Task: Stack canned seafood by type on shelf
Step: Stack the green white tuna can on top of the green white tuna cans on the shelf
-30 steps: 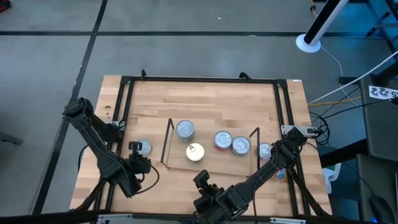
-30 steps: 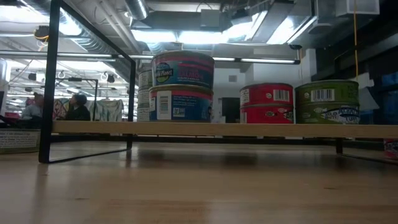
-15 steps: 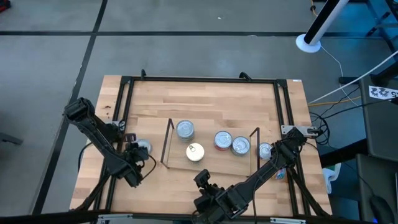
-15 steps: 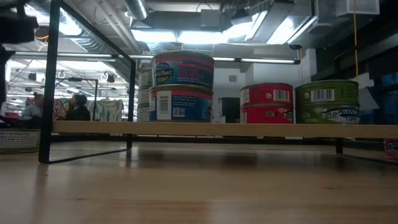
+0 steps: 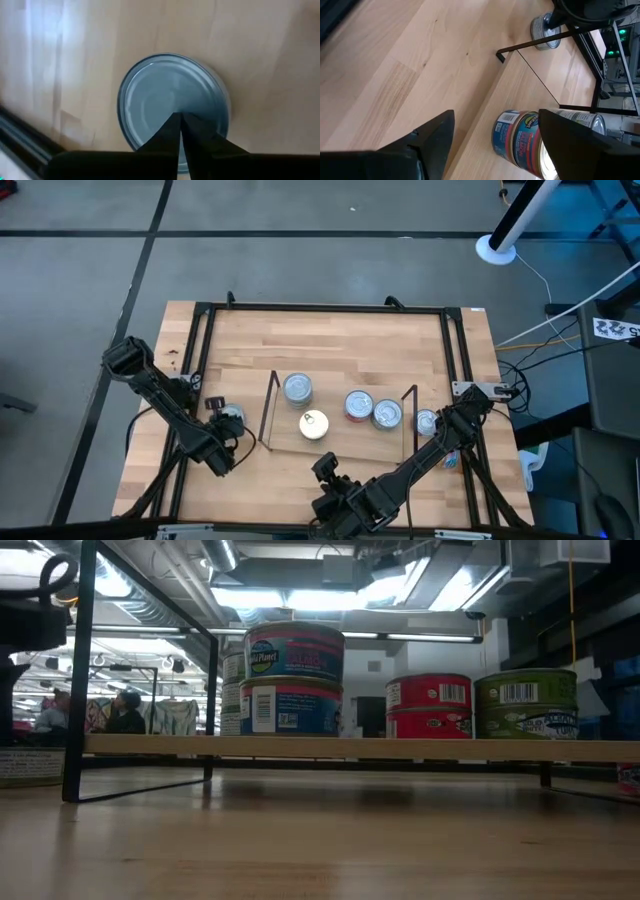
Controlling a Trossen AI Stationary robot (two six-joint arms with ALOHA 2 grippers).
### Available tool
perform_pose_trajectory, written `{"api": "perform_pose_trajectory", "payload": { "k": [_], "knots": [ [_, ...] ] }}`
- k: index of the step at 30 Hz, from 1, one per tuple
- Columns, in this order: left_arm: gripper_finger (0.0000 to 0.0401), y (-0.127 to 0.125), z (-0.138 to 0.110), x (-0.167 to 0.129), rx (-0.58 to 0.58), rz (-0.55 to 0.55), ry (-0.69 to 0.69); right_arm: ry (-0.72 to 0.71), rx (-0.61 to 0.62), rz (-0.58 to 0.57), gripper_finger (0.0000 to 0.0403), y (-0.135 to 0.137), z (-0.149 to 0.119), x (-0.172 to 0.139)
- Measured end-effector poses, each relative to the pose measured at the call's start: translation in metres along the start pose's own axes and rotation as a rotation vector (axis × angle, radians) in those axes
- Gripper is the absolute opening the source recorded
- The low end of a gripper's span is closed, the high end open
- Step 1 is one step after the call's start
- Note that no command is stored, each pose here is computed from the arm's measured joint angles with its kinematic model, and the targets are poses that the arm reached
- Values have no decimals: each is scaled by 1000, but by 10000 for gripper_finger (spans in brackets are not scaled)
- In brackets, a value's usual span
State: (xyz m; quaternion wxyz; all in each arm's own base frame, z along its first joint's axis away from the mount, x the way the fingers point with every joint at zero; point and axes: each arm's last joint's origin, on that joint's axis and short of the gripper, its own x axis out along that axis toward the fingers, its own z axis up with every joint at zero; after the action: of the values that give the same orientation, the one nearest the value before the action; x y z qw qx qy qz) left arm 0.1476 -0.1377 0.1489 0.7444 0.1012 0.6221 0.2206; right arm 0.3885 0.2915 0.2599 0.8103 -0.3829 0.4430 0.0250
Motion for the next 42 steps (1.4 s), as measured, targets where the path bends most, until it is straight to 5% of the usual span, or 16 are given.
{"api": "perform_pose_trajectory", "payload": {
  "k": [21,35,42],
  "knots": [
    [2,-57,24,-36,-127,-601,-177,-3,0,45,287,1,0,0],
    [2,-107,42,-27,-155,-806,-374,-4,1,51,287,1,0,1],
    [2,-108,58,-15,-195,-787,-426,-5,-3,51,287,1,0,1]
  ]
}}
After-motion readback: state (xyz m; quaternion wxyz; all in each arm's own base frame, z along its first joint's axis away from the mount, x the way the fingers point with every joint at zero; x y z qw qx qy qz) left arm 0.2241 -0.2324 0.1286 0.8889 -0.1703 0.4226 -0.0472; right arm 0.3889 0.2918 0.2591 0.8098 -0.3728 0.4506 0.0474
